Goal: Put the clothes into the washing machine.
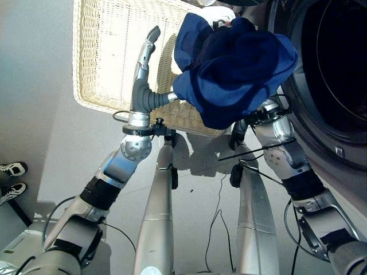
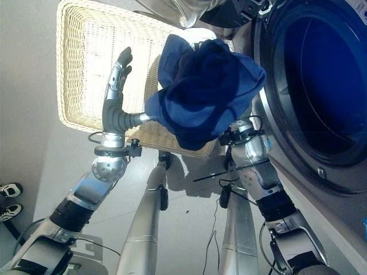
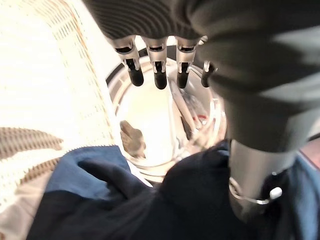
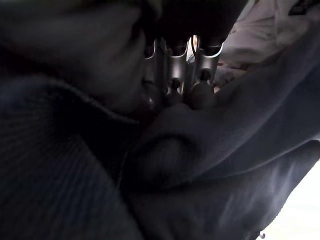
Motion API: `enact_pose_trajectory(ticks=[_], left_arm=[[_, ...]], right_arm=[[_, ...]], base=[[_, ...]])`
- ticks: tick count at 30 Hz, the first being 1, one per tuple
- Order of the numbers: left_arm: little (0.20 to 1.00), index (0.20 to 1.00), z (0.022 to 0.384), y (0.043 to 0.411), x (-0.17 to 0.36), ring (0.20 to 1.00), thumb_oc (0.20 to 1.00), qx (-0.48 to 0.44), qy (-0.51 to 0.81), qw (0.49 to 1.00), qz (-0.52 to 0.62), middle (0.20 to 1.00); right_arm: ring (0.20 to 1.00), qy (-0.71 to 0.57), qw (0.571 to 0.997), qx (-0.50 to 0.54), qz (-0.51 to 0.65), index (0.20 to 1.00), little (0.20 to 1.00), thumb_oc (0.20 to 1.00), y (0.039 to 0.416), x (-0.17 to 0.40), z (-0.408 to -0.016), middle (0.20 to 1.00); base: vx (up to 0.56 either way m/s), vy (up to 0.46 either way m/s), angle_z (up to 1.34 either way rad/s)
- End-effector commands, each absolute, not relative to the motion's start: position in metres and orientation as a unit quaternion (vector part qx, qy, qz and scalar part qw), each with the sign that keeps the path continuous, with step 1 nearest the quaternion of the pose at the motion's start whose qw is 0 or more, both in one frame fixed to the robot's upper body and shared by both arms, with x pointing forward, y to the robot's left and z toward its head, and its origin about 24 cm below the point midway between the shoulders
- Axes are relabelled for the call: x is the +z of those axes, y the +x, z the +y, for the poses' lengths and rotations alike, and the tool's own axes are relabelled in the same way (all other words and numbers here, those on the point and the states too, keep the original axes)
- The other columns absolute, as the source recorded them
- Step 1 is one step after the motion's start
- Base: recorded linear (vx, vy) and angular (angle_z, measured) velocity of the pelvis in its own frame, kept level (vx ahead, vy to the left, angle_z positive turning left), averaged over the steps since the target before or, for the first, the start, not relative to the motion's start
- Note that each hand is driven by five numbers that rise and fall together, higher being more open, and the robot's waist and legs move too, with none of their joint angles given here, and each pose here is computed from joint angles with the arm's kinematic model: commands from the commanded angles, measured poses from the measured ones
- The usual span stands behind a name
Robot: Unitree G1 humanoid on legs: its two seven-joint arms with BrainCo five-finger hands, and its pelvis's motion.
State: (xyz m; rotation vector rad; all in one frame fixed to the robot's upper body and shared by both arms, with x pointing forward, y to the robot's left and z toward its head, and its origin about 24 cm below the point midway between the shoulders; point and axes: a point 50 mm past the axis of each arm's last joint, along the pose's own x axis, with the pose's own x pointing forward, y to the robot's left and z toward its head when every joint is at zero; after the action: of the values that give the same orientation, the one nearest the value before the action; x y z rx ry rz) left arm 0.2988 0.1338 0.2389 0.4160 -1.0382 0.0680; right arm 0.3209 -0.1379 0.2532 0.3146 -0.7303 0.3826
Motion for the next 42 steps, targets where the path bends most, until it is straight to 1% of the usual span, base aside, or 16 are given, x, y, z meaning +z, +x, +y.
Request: enact_pose_trajectory(ticks=[1,2,8,19,26,29,32,37,38,39,40,41,42], left_arm=[[1.0,1.0,0.129,0.293,0.26,1.0,1.0,0.079,0.233,0.797,-0.551,1.0],[1.0,1.0,0.148,0.313,0.254,1.0,1.0,0.145,0.278,0.811,-0.494,1.0],[1.0,1.0,0.163,0.325,0.244,1.0,1.0,0.194,0.294,0.817,-0.457,1.0],[1.0,1.0,0.184,0.337,0.233,1.0,1.0,0.237,0.314,0.824,-0.408,1.0],[1.0,1.0,0.195,0.342,0.226,1.0,1.0,0.279,0.288,0.83,-0.389,1.0],[1.0,1.0,0.2,0.346,0.218,1.0,1.0,0.289,0.257,0.843,-0.374,1.0],[1.0,1.0,0.205,0.351,0.209,1.0,1.0,0.304,0.247,0.85,-0.352,1.0],[1.0,1.0,0.213,0.359,0.2,1.0,1.0,0.316,0.236,0.859,-0.328,1.0],[1.0,1.0,0.215,0.361,0.197,1.0,1.0,0.317,0.234,0.862,-0.318,1.0],[1.0,1.0,0.215,0.362,0.198,1.0,1.0,0.317,0.233,0.863,-0.318,1.0],[1.0,1.0,0.217,0.365,0.198,1.0,1.0,0.32,0.233,0.864,-0.311,1.0],[1.0,1.0,0.219,0.366,0.199,1.0,1.0,0.32,0.233,0.865,-0.309,1.0],[1.0,1.0,0.222,0.369,0.202,1.0,1.0,0.32,0.234,0.866,-0.305,1.0]], right_arm=[[0.2,0.176,0.847,0.221,-0.45,0.2,0.2,0.2,0.29,0.283,-0.137,0.2],[0.2,0.22,0.823,0.215,-0.477,0.2,0.2,0.2,0.285,0.289,-0.15,0.2],[0.2,0.242,0.799,0.218,-0.506,0.2,0.2,0.2,0.276,0.292,-0.156,0.2],[0.2,0.259,0.775,0.223,-0.531,0.2,0.2,0.2,0.268,0.294,-0.162,0.2],[0.2,0.269,0.757,0.213,-0.557,0.2,0.2,0.2,0.263,0.299,-0.165,0.2],[0.2,0.3,0.753,0.171,-0.559,0.2,0.2,0.2,0.266,0.299,-0.173,0.2],[0.2,0.333,0.767,0.109,-0.538,0.2,0.2,0.2,0.277,0.295,-0.185,0.2],[0.2,0.392,0.793,0.004,-0.467,0.2,0.2,0.2,0.307,0.279,-0.217,0.2],[0.2,0.402,0.801,-0.034,-0.443,0.2,0.2,0.2,0.317,0.272,-0.229,0.2],[0.2,0.403,0.801,-0.038,-0.44,0.2,0.2,0.2,0.318,0.272,-0.231,0.2],[0.2,0.412,0.81,-0.076,-0.41,0.2,0.2,0.2,0.332,0.263,-0.247,0.2],[0.2,0.411,0.815,-0.089,-0.398,0.2,0.2,0.2,0.336,0.259,-0.252,0.2],[0.2,0.409,0.829,-0.123,-0.36,0.2,0.2,0.2,0.346,0.252,-0.264,0.2]], base=[[0.0,0.0,0.0],[0.0,0.0,0.0],[0.0,0.0,0.0],[0.0,0.0,0.0],[0.0,0.0,0.0],[0.0,0.0,0.0],[0.0,0.0,0.0],[0.0,0.0,0.0],[0.0,0.0,0.0],[0.0,0.002,-0.06],[0.0,-0.003,-0.07],[0.0,-0.009,-0.08],[0.0,-0.01,-0.05]])
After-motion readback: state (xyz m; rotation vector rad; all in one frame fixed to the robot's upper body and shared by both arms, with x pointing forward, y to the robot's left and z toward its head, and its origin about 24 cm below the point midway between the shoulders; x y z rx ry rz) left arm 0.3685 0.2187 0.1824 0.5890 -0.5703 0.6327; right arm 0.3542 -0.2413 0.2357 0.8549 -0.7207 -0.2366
